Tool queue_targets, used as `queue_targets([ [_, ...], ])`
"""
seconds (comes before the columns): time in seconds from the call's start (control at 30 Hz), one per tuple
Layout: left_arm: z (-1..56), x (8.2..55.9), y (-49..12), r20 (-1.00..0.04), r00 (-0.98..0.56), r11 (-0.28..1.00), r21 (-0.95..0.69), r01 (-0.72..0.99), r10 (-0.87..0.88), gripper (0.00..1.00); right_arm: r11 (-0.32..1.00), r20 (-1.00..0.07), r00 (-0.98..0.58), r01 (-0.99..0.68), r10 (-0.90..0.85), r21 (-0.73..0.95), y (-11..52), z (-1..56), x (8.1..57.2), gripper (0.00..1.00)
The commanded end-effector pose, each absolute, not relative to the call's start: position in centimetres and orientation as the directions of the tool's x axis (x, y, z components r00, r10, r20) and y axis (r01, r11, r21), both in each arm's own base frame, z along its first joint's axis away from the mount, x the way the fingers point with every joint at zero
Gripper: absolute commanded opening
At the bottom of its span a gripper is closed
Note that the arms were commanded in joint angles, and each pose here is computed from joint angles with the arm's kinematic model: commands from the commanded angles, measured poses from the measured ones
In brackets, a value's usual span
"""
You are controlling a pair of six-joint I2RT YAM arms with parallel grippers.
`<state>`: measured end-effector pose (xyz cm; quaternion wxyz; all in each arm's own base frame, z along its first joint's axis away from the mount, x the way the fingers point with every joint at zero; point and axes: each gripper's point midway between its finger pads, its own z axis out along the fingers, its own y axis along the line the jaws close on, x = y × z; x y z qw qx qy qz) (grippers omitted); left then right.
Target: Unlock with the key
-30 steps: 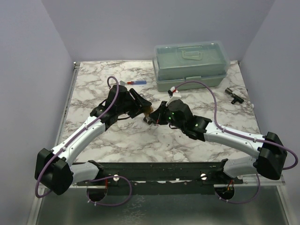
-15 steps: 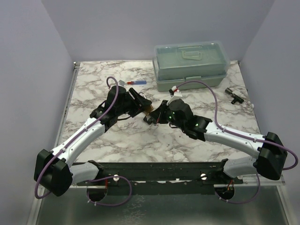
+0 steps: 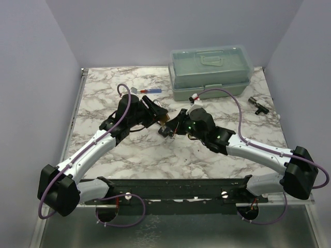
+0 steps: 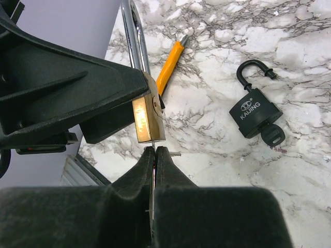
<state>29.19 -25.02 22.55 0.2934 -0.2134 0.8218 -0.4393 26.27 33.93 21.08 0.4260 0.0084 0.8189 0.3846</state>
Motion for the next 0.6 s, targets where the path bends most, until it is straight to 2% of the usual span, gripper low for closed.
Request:
queue_targets([
  [0.0, 28.9, 26.3, -28.1, -0.272, -0.8, 0.355, -0.932, 0.08, -0.535, 0.0, 0.693, -0.677, -0.613, -0.276, 0.407, 0.666, 33.2, 20.9, 27.8, 0.0],
  [0.57, 30.1, 25.6, -28.1, -0.288, -0.797, 0.316, -0.94, 0.129, -0.531, 0.0, 0.624, -0.644, -0.618, -0.297, 0.452, 0.723, 32.9, 21.7, 28.0, 0.0],
])
